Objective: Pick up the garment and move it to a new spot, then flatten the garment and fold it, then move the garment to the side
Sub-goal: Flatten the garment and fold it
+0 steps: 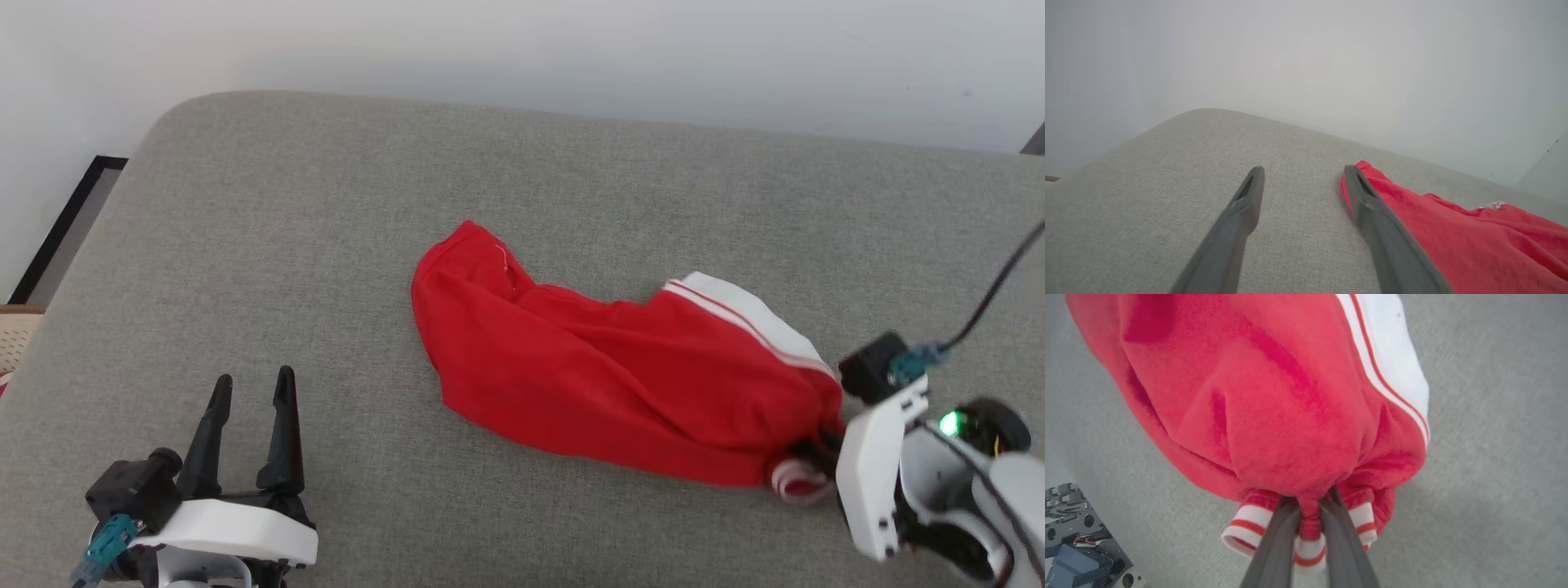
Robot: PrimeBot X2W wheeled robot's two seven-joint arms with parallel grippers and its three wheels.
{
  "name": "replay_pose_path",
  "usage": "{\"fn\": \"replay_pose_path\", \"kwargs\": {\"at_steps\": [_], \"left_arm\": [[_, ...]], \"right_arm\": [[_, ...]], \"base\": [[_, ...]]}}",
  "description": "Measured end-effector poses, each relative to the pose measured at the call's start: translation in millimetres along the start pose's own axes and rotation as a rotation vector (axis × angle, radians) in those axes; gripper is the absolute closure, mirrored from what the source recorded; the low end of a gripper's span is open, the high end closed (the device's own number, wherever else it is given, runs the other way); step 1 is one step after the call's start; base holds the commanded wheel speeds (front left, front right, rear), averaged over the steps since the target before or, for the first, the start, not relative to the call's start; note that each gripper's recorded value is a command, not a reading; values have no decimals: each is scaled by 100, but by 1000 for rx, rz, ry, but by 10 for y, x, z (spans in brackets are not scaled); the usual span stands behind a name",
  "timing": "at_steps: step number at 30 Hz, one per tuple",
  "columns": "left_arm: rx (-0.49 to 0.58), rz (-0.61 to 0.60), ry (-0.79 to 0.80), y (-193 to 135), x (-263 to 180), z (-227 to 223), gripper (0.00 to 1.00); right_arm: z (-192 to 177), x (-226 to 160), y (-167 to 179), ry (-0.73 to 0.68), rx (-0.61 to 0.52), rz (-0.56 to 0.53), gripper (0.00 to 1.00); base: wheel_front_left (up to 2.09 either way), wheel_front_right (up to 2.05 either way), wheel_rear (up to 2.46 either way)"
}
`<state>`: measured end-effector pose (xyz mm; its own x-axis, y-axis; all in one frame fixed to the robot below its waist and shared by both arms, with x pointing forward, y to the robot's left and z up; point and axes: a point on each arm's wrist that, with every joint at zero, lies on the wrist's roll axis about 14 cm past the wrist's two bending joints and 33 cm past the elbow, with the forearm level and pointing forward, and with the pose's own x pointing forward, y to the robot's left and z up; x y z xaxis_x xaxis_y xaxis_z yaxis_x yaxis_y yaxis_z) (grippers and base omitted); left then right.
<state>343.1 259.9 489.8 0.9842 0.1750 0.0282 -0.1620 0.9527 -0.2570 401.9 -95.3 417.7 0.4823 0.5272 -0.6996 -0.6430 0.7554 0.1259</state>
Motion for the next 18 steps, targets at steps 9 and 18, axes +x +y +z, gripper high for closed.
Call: {"fn": "replay_pose_path", "kwargs": {"at_steps": [9, 18], "left_arm": [[-13, -11, 15, -44, 55, -55, 0], [-17, -22, 6, -68, 50, -23, 0]], "right_arm": [[-405, 86, 290, 56, 114, 33, 0], [5, -123, 408, -51, 80, 52, 0]], "base": [[0, 0, 0], [0, 0, 0]]}}
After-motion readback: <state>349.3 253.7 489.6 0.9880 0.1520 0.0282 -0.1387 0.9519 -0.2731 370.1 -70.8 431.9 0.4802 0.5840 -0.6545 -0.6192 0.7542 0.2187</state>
